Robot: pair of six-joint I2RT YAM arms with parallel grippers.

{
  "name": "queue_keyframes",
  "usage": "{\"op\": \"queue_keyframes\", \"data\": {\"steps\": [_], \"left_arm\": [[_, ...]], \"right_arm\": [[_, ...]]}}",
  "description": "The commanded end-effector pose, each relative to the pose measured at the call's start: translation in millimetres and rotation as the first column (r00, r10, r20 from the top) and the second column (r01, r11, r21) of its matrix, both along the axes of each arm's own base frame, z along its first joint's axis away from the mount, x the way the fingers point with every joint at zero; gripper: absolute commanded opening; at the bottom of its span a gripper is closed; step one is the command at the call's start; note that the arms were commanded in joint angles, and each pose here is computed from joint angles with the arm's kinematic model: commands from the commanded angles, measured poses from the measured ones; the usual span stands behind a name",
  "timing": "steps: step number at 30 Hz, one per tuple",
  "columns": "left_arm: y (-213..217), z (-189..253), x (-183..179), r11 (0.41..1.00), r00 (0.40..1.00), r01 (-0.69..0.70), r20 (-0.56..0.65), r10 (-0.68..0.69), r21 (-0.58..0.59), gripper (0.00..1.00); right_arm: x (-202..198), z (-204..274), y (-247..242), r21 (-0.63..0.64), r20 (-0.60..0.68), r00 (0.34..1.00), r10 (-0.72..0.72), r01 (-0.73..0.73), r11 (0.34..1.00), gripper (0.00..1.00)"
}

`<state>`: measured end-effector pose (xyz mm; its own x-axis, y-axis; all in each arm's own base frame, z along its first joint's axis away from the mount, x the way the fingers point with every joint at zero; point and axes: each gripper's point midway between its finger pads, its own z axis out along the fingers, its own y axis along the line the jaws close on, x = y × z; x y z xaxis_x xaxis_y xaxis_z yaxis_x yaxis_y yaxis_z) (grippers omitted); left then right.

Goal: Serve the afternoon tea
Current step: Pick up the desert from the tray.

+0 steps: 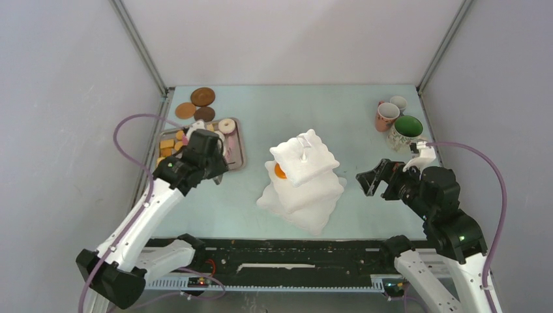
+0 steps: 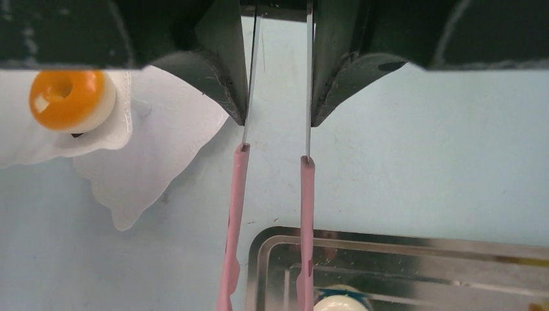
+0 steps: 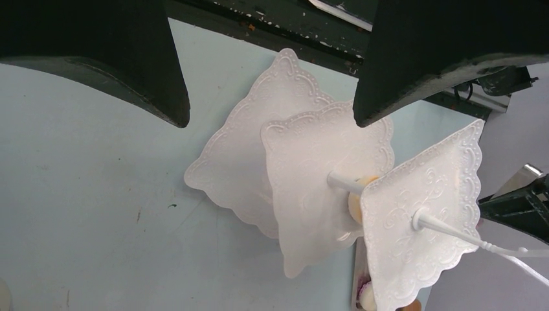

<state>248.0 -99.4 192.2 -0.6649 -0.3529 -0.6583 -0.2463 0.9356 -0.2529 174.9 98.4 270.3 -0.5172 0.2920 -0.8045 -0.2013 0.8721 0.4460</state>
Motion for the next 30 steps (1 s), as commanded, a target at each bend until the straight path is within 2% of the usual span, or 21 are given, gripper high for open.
{"op": "queue_keyframes", "data": {"steps": [1, 6, 13, 21, 30], "left_arm": [[3.7, 10.9, -15.4, 0.995, 0.993, 0.051, -0.097, -0.06, -0.086, 0.39], [20.5, 11.3, -2.9, 0.993, 0.988, 0.008, -0.15, -0.026, -0.119, 0.39], [59.9, 10.1, 24.1, 0.999, 0.978, -0.023, -0.207, 0.03, 0.034, 0.37], [70.7, 9.7, 54.6, 0.996, 0.972, 0.012, -0.235, 0.01, 0.089, 0.36], [78.0, 4.6, 74.7, 0.993, 0.961, 0.027, -0.276, 0.005, 0.114, 0.41]], "right_arm": [[9.7, 21.3, -2.8, 0.013, 0.087, 0.996, -0.029, 0.028, 1.0, 1.0], [13.6, 25.1, -4.4, 0.011, 0.106, 0.993, -0.042, 0.041, 0.999, 1.0], [19.3, 22.3, -4.7, -0.003, 0.096, 0.994, -0.049, 0.05, 0.999, 1.0], [23.3, 22.3, -9.7, -0.014, 0.101, 0.992, -0.077, 0.079, 0.997, 1.0], [25.6, 19.2, -12.6, -0.031, 0.093, 0.992, -0.085, 0.088, 0.996, 1.0]]}}
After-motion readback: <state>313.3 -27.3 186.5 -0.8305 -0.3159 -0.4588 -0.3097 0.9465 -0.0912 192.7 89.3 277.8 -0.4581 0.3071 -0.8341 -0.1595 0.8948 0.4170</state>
